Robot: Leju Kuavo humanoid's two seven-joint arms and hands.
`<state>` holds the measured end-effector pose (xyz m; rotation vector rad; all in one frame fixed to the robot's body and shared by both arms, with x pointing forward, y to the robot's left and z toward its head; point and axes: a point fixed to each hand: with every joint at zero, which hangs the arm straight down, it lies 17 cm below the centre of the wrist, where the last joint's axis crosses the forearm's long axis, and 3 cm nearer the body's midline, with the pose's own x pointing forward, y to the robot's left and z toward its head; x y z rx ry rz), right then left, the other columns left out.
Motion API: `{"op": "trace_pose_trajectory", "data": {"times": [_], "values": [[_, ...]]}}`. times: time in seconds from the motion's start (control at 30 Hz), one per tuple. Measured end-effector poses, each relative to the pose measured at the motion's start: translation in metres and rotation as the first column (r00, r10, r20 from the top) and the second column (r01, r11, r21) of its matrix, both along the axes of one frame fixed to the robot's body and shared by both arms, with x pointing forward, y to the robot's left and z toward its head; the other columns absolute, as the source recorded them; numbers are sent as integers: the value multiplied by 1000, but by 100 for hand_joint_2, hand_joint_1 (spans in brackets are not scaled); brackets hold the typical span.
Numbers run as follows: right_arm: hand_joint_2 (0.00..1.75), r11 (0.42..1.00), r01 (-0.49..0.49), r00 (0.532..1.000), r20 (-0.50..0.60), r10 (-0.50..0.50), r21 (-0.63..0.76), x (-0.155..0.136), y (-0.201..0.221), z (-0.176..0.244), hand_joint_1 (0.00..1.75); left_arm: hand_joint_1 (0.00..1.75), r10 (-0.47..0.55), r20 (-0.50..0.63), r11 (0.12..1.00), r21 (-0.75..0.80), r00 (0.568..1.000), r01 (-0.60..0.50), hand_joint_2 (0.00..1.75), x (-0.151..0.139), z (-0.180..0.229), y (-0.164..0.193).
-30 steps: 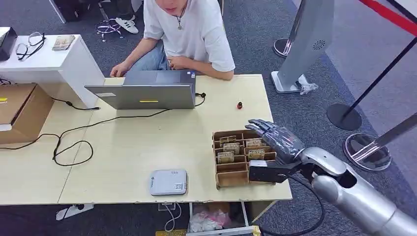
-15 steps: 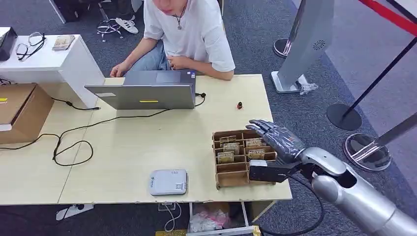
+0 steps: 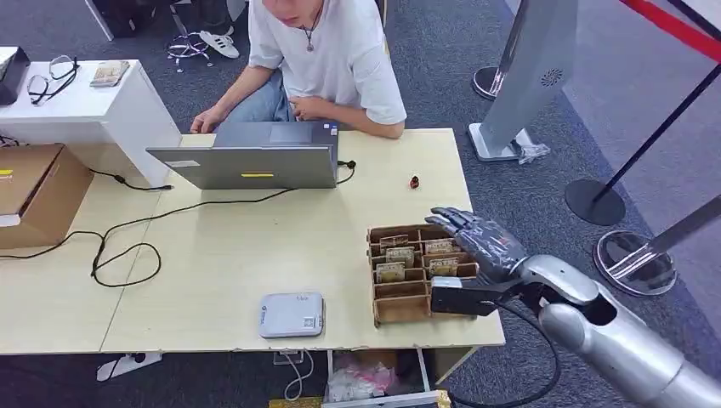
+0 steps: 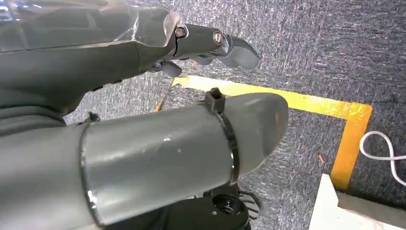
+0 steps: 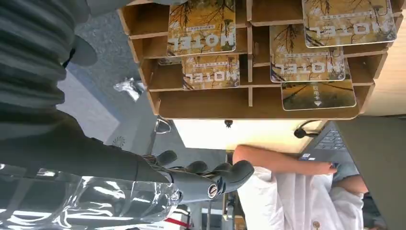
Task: Pass the card to the sensor for recognition and then transmit it.
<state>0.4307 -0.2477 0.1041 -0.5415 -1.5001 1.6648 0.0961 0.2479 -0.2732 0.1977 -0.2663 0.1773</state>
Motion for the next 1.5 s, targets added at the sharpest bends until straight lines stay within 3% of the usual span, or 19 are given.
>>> {"op": "trace_pose_trajectory", "data": {"times": [0.1, 0.2, 0.47, 0.6, 0.77, 1.3, 1.5], "values": [[175, 1000, 0, 1000, -3, 0, 3, -2, 0, -2, 10, 0, -3, 0, 1000, 0, 1000, 3, 0, 0, 0, 0], [175, 1000, -1, 1000, -7, 1, 7, -5, 1, -4, 23, 0, -4, 0, 1000, 0, 1000, 4, 0, 0, 0, 0], [175, 1000, 5, 1000, -12, -5, 10, -10, 3, -8, 21, 0, -5, 0, 1000, -1, 1000, 5, 0, 0, 0, 0], [175, 1000, 3, 1000, -13, -3, 12, -11, 4, -8, 35, 0, -5, -1, 1000, -1, 1000, 5, 0, 0, 0, 0], [175, 1000, 3, 1000, -14, -2, 13, -12, 4, -8, 33, 0, -6, -1, 1000, -2, 1000, 6, 0, 0, 0, -1], [175, 1000, 24, 1000, -18, -25, -15, -18, -1, -21, 58, 0, -16, 1, 1000, -9, 1000, 16, 0, 0, 0, -2], [175, 999, 26, 1000, -14, -27, -21, -19, 0, -22, 51, 0, -16, 1, 1000, -9, 1000, 16, 0, 1, 0, -2]]}}
